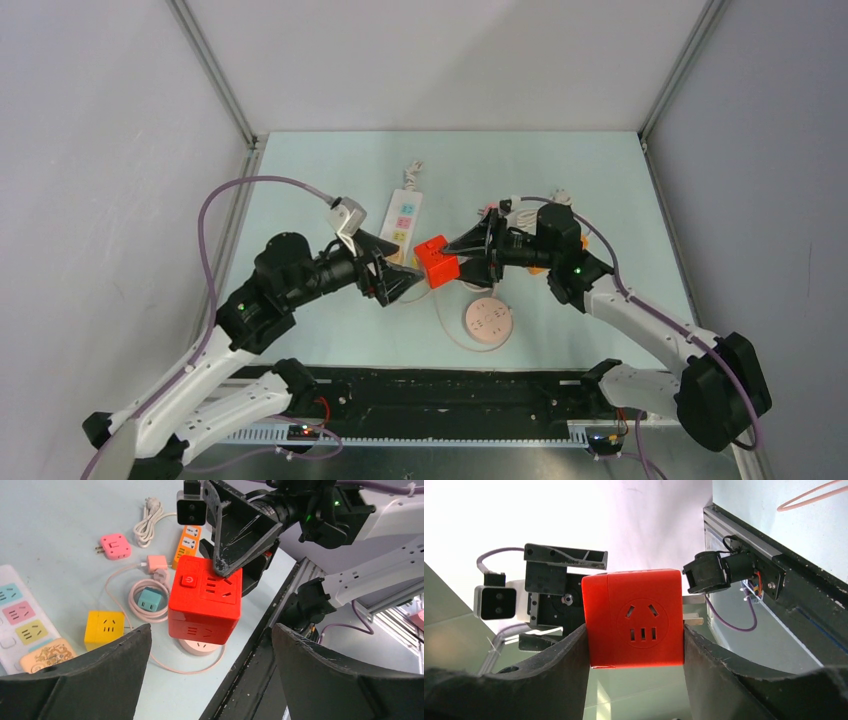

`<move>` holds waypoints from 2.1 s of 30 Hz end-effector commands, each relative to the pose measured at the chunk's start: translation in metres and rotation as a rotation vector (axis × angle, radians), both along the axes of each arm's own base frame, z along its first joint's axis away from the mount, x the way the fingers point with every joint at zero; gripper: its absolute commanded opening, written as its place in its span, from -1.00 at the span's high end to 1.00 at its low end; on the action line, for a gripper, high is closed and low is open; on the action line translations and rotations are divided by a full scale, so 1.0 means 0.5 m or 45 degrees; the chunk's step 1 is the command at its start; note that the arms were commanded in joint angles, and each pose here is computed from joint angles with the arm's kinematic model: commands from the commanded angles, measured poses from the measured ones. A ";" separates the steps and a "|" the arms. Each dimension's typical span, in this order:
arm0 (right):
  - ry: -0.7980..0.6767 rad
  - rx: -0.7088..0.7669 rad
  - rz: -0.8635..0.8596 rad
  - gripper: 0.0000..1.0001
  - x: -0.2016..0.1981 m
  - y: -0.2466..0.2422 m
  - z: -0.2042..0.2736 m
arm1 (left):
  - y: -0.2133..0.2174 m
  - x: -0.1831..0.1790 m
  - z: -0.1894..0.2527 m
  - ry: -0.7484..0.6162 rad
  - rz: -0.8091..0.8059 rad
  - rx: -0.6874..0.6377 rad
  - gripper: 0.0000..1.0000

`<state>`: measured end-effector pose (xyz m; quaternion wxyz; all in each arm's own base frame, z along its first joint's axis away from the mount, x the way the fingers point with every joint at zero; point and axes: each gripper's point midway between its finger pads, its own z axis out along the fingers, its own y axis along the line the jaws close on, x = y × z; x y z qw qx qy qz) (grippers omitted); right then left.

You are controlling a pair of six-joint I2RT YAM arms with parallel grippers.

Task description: Insert the plug

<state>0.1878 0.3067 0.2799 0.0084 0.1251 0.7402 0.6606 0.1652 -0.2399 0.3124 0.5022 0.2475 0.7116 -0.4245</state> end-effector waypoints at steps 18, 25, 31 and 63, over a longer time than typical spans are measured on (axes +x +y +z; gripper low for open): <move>0.228 0.153 -0.028 0.36 -0.040 0.008 0.087 | -0.061 0.001 0.055 0.031 -0.114 -0.056 -0.80; -0.046 0.052 0.024 0.43 -0.027 0.013 0.058 | -0.085 -0.031 0.036 0.073 -0.281 -0.028 -0.81; -0.166 -0.056 0.040 0.43 -0.012 0.019 0.028 | -0.088 -0.025 -0.011 0.101 -0.296 0.076 -0.68; -0.228 -0.369 -0.012 0.46 0.018 0.013 -0.055 | -0.083 0.053 -0.151 0.230 -0.164 0.468 -0.72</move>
